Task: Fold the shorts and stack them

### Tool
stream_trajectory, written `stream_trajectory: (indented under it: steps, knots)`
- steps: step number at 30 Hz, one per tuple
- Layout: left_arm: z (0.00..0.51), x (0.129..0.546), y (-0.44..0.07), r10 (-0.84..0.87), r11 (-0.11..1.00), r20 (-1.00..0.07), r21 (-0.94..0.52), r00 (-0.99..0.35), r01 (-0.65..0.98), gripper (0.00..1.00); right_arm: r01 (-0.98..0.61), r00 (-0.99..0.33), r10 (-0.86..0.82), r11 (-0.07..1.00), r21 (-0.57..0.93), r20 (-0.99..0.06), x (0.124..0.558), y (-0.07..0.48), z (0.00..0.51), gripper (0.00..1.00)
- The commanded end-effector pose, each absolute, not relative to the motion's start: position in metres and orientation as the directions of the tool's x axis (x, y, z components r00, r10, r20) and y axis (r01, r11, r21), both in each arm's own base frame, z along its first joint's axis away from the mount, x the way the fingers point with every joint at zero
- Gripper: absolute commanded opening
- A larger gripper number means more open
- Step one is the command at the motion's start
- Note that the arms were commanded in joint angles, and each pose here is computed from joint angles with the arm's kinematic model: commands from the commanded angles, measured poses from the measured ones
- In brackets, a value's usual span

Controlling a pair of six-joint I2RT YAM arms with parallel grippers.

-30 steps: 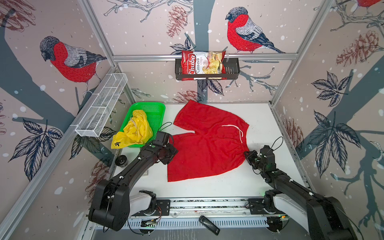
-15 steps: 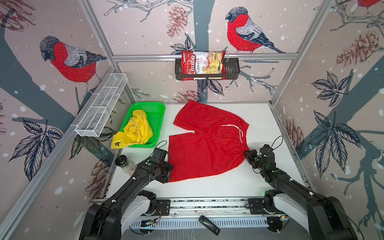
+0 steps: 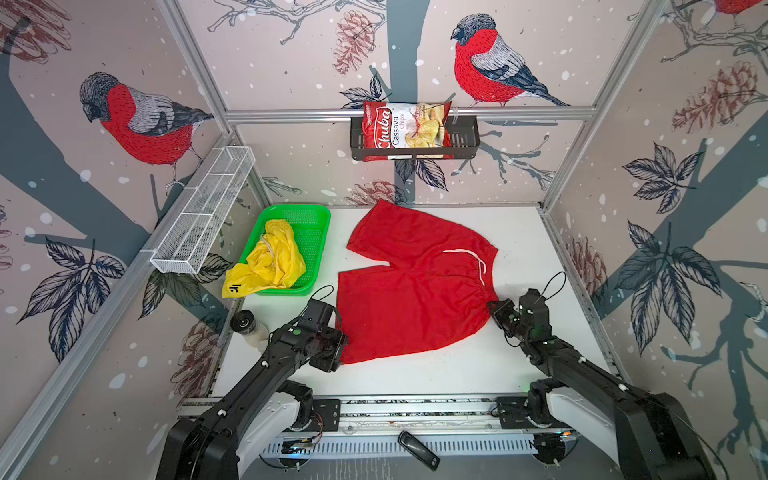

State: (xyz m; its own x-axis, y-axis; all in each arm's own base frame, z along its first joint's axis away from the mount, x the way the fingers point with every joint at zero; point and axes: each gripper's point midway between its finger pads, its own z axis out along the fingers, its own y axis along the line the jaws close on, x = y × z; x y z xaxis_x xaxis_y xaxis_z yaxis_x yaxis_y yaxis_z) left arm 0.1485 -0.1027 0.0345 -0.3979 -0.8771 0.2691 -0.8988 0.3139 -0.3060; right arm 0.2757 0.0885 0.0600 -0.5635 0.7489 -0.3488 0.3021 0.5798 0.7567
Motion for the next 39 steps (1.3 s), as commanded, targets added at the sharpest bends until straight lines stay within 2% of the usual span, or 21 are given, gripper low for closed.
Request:
stream_trajectory:
  steps: [1,8,11,19,23,29,33,36,39]
  knots:
    - [0.027,0.135,-0.101,-0.881,0.308,0.289,-0.252,-0.375,-0.917,0.52,0.281,-0.555,0.744,0.588,0.758,-0.372,0.28,0.089,0.065,0.14]
    - [0.017,0.137,-0.099,-0.884,0.328,0.264,-0.237,-0.386,-0.914,0.52,0.28,-0.555,0.744,0.588,0.759,-0.371,0.279,0.089,0.065,0.13]
    - [0.011,0.138,-0.098,-0.887,0.325,0.262,-0.232,-0.381,-0.917,0.48,0.279,-0.56,0.741,0.589,0.758,-0.37,0.279,0.089,0.065,0.13]
    - [0.003,0.142,-0.087,-0.906,0.335,0.193,-0.215,-0.376,-0.917,0.12,0.28,-0.567,0.73,0.606,0.745,-0.381,0.278,0.088,0.065,0.11]
    - [0.006,0.145,-0.083,-0.904,0.357,0.163,-0.219,-0.395,-0.908,0.0,0.282,-0.572,0.724,0.616,0.736,-0.386,0.277,0.087,0.065,0.1]
    - [0.032,0.165,-0.075,-0.878,0.448,0.051,-0.26,-0.476,-0.855,0.0,0.279,-0.591,0.702,0.64,0.716,-0.397,0.275,0.088,0.073,0.1]
    - [0.069,0.191,-0.067,-0.834,0.543,-0.082,-0.301,-0.546,-0.784,0.0,0.297,-0.626,0.67,0.678,0.673,-0.399,0.27,0.086,0.084,0.1]
    - [0.098,0.202,-0.062,-0.81,0.583,-0.164,-0.319,-0.563,-0.747,0.0,0.338,-0.67,0.64,0.714,0.613,-0.375,0.256,0.083,0.085,0.09]
    - [0.113,0.202,-0.059,-0.799,0.599,-0.201,-0.336,-0.566,-0.727,0.0,0.377,-0.716,0.618,0.734,0.565,-0.325,0.235,0.081,0.083,0.08]
